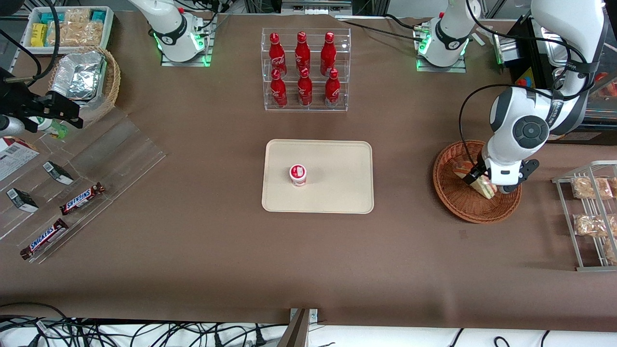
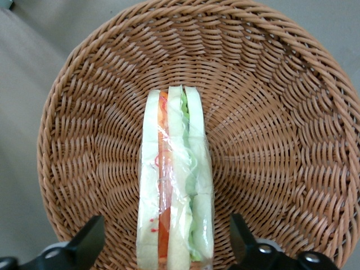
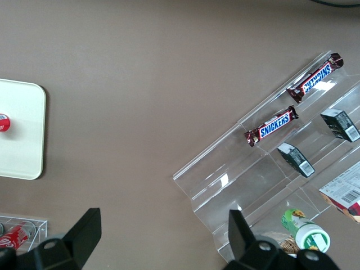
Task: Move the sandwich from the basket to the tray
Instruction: 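Close the left gripper on the sandwich's crust edge, then lift the sandwich and carry it over the cream tray, then lower the sandwich onto the tray beside the red-and-white cup, then open the left gripper to release the sandwich on the tray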
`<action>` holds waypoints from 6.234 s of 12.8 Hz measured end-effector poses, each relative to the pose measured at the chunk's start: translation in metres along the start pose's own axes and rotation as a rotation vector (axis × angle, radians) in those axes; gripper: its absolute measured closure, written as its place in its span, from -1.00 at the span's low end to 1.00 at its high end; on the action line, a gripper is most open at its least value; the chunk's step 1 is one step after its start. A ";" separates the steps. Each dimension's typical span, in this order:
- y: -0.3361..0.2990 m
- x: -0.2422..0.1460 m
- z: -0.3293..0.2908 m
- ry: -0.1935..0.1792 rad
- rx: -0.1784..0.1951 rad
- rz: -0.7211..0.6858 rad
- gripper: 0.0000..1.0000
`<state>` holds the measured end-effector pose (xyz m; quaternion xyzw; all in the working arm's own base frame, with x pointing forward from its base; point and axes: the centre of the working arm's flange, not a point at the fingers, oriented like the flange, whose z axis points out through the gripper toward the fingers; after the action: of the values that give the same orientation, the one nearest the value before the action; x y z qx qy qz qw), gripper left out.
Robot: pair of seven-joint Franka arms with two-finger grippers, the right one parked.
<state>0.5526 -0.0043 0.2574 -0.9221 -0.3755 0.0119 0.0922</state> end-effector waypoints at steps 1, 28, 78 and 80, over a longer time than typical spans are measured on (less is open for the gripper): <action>0.000 0.000 0.000 0.002 -0.004 -0.007 -0.61; 0.135 -0.186 -0.156 -0.039 -0.037 0.685 0.25; 0.267 -0.299 -0.064 0.045 -0.068 0.679 -0.99; 0.266 -0.283 -0.082 0.056 -0.061 0.650 -1.00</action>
<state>0.5401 -0.4005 0.2767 -0.9960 -0.0590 0.0041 0.0663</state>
